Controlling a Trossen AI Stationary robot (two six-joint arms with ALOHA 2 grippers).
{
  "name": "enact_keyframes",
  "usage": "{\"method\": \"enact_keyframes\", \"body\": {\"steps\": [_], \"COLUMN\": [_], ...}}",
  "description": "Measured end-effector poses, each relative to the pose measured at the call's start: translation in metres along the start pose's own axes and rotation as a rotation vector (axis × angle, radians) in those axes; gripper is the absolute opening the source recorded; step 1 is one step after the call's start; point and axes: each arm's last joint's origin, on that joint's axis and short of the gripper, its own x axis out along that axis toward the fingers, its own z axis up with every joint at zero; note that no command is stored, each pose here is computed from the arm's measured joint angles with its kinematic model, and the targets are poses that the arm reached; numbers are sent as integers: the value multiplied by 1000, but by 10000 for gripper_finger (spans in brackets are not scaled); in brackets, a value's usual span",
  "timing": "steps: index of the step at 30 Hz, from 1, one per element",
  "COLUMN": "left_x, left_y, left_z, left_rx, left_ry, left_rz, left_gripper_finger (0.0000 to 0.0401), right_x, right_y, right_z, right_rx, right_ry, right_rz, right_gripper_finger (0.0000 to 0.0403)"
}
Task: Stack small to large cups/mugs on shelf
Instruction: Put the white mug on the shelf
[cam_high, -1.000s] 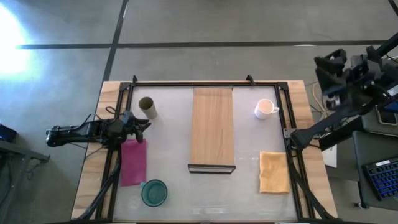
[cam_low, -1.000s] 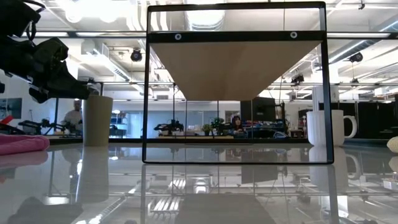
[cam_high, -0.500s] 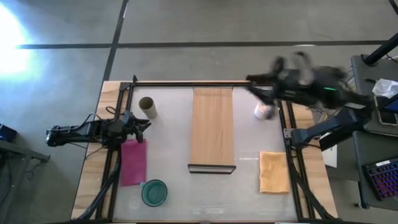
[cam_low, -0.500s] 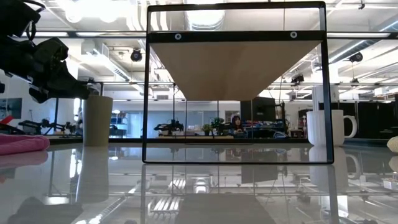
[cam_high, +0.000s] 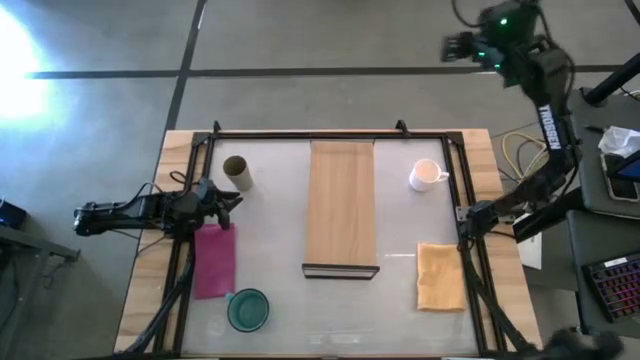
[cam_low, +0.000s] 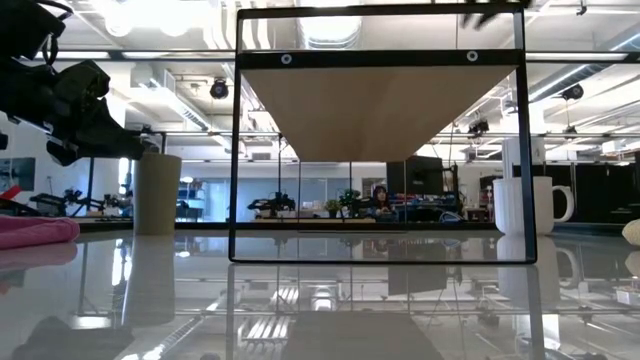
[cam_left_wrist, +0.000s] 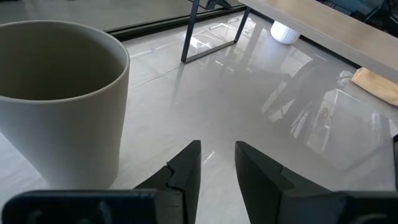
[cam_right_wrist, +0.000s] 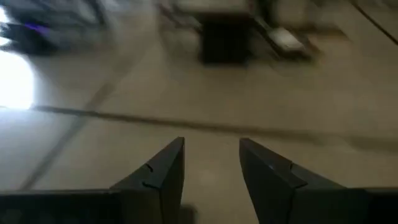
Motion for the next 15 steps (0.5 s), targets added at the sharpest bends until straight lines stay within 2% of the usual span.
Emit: {"method": "enact_keyframes", "body": {"steps": [1, 5, 7, 9, 13, 15], "left_x": [0, 0, 0, 0, 0, 0], "left_y": [0, 0, 0, 0, 0, 0], "left_z": [0, 0, 0, 0, 0, 0], "left_rx": [0, 0, 0, 0, 0, 0], "left_ry": [0, 0, -1, 0, 0, 0], "left_rz": [0, 0, 1, 0, 0, 0], "left_gripper_finger": [84, 84, 84, 84, 84, 84], "right_x": [-3, -32, -45, -52, -65, -66], "right_y": [-5, -6, -2, 4, 7, 7], "right_z": [-3, -21, -33, -38, -60, -80], "right_rx": [13, -7, -4, 24, 133, 137], "right_ry": [44, 243, 337, 312, 400, 487], "right_rz": [-16, 94, 72, 84, 165, 149], "right_gripper_finger": [146, 145, 144, 143, 143, 143]}}
